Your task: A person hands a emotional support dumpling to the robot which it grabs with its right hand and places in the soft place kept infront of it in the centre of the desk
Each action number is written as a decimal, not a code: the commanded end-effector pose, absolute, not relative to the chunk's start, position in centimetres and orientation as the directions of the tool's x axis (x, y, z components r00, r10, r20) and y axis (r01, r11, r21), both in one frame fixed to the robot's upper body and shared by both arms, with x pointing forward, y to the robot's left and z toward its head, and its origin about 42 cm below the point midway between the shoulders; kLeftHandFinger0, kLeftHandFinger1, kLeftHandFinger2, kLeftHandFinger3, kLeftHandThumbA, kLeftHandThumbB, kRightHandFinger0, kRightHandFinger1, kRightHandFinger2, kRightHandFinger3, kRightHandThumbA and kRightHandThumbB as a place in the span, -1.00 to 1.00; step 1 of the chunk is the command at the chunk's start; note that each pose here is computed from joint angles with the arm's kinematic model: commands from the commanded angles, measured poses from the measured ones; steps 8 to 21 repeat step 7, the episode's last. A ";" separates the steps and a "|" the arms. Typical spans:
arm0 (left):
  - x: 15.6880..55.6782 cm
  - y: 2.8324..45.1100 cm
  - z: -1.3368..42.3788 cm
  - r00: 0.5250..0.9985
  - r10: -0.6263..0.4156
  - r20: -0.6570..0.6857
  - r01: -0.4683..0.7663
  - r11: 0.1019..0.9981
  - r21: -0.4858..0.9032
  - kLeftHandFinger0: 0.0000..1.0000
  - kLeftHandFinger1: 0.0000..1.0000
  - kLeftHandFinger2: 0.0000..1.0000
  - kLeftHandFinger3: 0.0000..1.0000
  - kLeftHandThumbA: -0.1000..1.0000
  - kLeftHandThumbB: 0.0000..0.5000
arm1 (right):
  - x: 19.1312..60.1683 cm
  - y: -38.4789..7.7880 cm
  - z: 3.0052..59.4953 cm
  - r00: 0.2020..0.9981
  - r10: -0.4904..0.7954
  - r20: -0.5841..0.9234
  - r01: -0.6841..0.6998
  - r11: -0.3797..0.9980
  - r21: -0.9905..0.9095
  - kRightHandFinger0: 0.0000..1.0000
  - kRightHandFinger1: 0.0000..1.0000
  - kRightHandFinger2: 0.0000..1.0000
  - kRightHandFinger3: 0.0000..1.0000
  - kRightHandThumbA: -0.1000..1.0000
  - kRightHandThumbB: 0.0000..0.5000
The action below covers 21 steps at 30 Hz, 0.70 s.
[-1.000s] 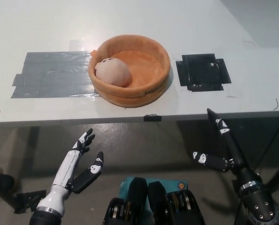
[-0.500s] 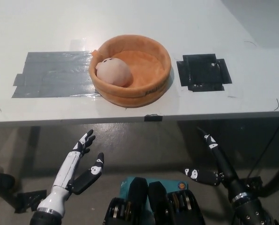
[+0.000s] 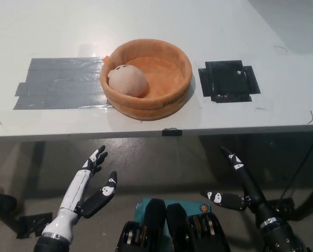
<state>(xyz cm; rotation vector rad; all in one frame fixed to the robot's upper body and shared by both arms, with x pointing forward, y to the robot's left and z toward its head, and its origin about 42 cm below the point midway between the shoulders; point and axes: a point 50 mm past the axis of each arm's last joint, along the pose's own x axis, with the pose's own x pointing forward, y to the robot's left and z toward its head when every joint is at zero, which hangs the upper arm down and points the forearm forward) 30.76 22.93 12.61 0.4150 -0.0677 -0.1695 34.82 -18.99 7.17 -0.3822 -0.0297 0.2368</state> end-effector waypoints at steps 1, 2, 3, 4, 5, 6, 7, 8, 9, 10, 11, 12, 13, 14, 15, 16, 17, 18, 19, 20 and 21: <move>30.8 22.8 13.6 0.977 -0.200 0.075 0.152 0.896 0.418 1.00 1.00 1.00 1.00 0.00 -1.00 | 35.3 -18.9 8.2 0.970 0.238 0.052 -0.205 0.912 -0.356 1.00 1.00 1.00 1.00 0.90 -0.10; 30.8 22.8 13.7 0.977 -0.200 0.075 0.151 0.896 0.418 1.00 1.00 1.00 1.00 -0.01 -1.00 | 35.3 -18.9 8.2 0.969 0.239 0.053 -0.206 0.912 -0.355 1.00 1.00 1.00 1.00 0.90 -0.10; 30.8 22.8 13.6 0.976 -0.202 0.078 0.152 0.896 0.416 1.00 1.00 1.00 1.00 -0.01 -1.00 | 35.3 -18.9 8.3 0.969 0.239 0.053 -0.206 0.913 -0.351 1.00 1.00 1.00 1.00 0.91 -0.10; 30.9 22.8 13.6 0.976 -0.203 0.081 0.153 0.897 0.416 1.00 1.00 1.00 1.00 -0.01 -1.00 | 35.3 -18.9 8.3 0.969 0.240 0.054 -0.207 0.914 -0.348 1.00 1.00 1.00 1.00 0.91 -0.10; 30.9 22.8 13.6 0.975 -0.204 0.082 0.153 0.896 0.416 1.00 1.00 1.00 1.00 -0.04 -1.00 | 35.3 -18.9 8.3 0.969 0.241 0.053 -0.208 0.914 -0.347 1.00 1.00 1.00 1.00 0.91 -0.10; 30.9 22.8 13.5 0.975 -0.204 0.084 0.152 0.897 0.415 1.00 1.00 1.00 1.00 -0.04 -1.00 | 35.3 -18.9 8.3 0.969 0.241 0.054 -0.209 0.915 -0.346 1.00 1.00 1.00 1.00 0.92 -0.11; 30.9 22.8 13.5 0.975 -0.204 0.084 0.152 0.897 0.415 1.00 1.00 1.00 1.00 -0.04 -1.00 | 35.3 -18.9 8.3 0.969 0.241 0.054 -0.209 0.915 -0.346 1.00 1.00 1.00 1.00 0.92 -0.11; 30.9 22.8 13.5 0.975 -0.204 0.084 0.152 0.897 0.415 1.00 1.00 1.00 1.00 -0.04 -1.00 | 35.3 -18.9 8.3 0.969 0.241 0.054 -0.209 0.915 -0.346 1.00 1.00 1.00 1.00 0.92 -0.11; 30.9 22.8 13.5 0.975 -0.204 0.084 0.152 0.897 0.415 1.00 1.00 1.00 1.00 -0.04 -1.00 | 35.3 -18.9 8.3 0.969 0.241 0.054 -0.209 0.915 -0.346 1.00 1.00 1.00 1.00 0.92 -0.11; 30.9 22.8 13.5 0.975 -0.204 0.084 0.152 0.897 0.415 1.00 1.00 1.00 1.00 -0.04 -1.00 | 35.3 -18.9 8.3 0.969 0.241 0.054 -0.209 0.915 -0.346 1.00 1.00 1.00 1.00 0.92 -0.11; 30.9 22.8 13.5 0.975 -0.204 0.084 0.152 0.897 0.415 1.00 1.00 1.00 1.00 -0.04 -1.00 | 35.3 -18.9 8.3 0.969 0.241 0.054 -0.209 0.915 -0.346 1.00 1.00 1.00 1.00 0.92 -0.11; 30.9 22.8 13.5 0.975 -0.204 0.084 0.152 0.897 0.415 1.00 1.00 1.00 1.00 -0.04 -1.00 | 35.3 -18.9 8.3 0.969 0.241 0.054 -0.209 0.915 -0.346 1.00 1.00 1.00 1.00 0.92 -0.11; 30.9 22.8 13.5 0.975 -0.204 0.084 0.152 0.897 0.415 1.00 1.00 1.00 1.00 -0.04 -1.00 | 35.3 -18.9 8.3 0.969 0.241 0.054 -0.209 0.915 -0.346 1.00 1.00 1.00 1.00 0.92 -0.11; 30.9 22.8 13.5 0.975 -0.204 0.084 0.152 0.897 0.415 1.00 1.00 1.00 1.00 -0.04 -1.00 | 35.3 -18.9 8.3 0.969 0.241 0.054 -0.209 0.915 -0.346 1.00 1.00 1.00 1.00 0.92 -0.11; 30.9 22.8 13.5 0.975 -0.204 0.084 0.152 0.897 0.415 1.00 1.00 1.00 1.00 -0.04 -1.00 | 35.3 -18.9 8.3 0.969 0.241 0.054 -0.209 0.915 -0.346 1.00 1.00 1.00 1.00 0.92 -0.11; 30.9 22.8 13.5 0.975 -0.204 0.084 0.152 0.897 0.415 1.00 1.00 1.00 1.00 -0.04 -1.00 | 35.3 -18.9 8.3 0.969 0.241 0.054 -0.209 0.915 -0.346 1.00 1.00 1.00 1.00 0.92 -0.11; 30.9 22.8 13.5 0.975 -0.204 0.084 0.152 0.897 0.415 1.00 1.00 1.00 1.00 -0.04 -1.00 | 35.3 -18.9 8.3 0.969 0.241 0.054 -0.209 0.915 -0.346 1.00 1.00 1.00 1.00 0.92 -0.11; 30.9 22.8 13.5 0.975 -0.204 0.084 0.152 0.897 0.415 1.00 1.00 1.00 1.00 -0.04 -1.00 | 35.3 -18.9 8.3 0.969 0.241 0.054 -0.209 0.915 -0.346 1.00 1.00 1.00 1.00 0.92 -0.11; 30.9 22.8 13.5 0.975 -0.204 0.084 0.152 0.897 0.415 1.00 1.00 1.00 1.00 -0.04 -1.00 | 35.3 -18.9 8.3 0.969 0.241 0.054 -0.209 0.915 -0.346 1.00 1.00 1.00 1.00 0.92 -0.11; 30.9 22.8 13.5 0.975 -0.204 0.084 0.152 0.897 0.415 1.00 1.00 1.00 1.00 -0.04 -1.00 | 35.3 -18.9 8.3 0.969 0.241 0.054 -0.209 0.915 -0.346 1.00 1.00 1.00 1.00 0.92 -0.11; 30.9 22.8 13.5 0.975 -0.204 0.084 0.152 0.897 0.415 1.00 1.00 1.00 1.00 -0.04 -1.00 | 35.3 -18.9 8.3 0.969 0.241 0.054 -0.209 0.915 -0.346 1.00 1.00 1.00 1.00 0.92 -0.11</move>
